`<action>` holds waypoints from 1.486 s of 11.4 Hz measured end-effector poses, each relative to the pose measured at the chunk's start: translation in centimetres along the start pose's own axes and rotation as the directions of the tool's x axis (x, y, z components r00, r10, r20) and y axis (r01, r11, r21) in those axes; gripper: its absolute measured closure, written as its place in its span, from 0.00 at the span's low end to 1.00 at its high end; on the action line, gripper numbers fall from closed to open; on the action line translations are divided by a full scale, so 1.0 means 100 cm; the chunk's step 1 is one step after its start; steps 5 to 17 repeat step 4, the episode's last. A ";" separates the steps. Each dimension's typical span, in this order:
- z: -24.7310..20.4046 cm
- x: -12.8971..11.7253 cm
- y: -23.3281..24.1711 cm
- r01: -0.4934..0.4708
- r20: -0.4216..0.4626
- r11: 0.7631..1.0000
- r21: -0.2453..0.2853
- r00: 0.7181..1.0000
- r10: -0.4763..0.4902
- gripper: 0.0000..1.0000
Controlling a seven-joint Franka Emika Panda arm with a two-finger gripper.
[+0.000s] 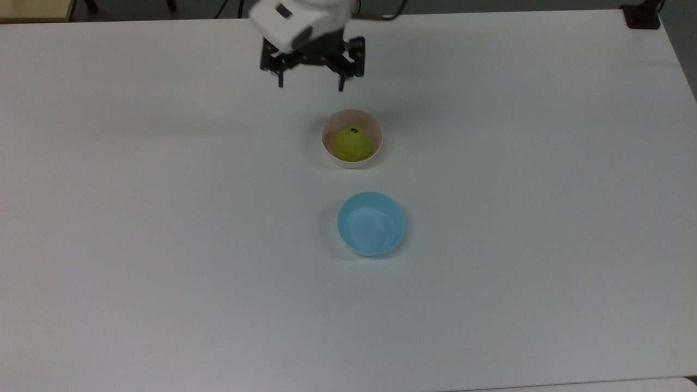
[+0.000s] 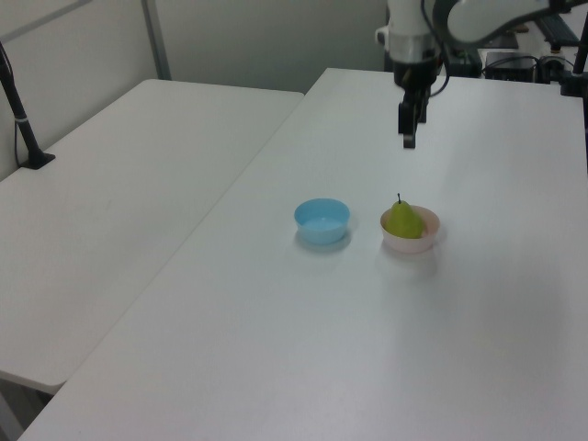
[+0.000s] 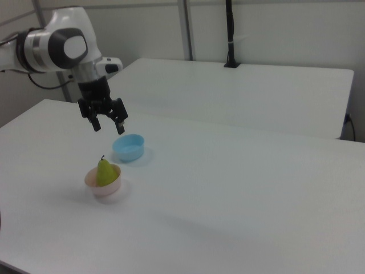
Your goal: Place the pear in the bowl
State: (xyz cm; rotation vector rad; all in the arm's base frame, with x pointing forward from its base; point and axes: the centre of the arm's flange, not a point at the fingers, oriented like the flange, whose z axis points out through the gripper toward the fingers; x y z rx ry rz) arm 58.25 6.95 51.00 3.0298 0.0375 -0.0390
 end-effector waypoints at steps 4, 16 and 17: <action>-0.050 -0.027 0.052 -0.083 -0.036 0.996 0.012 0.996 0.084 0.00; -0.050 -0.027 0.052 -0.083 -0.036 0.996 0.012 0.996 0.084 0.00; -0.050 -0.027 0.052 -0.083 -0.036 0.996 0.012 0.996 0.084 0.00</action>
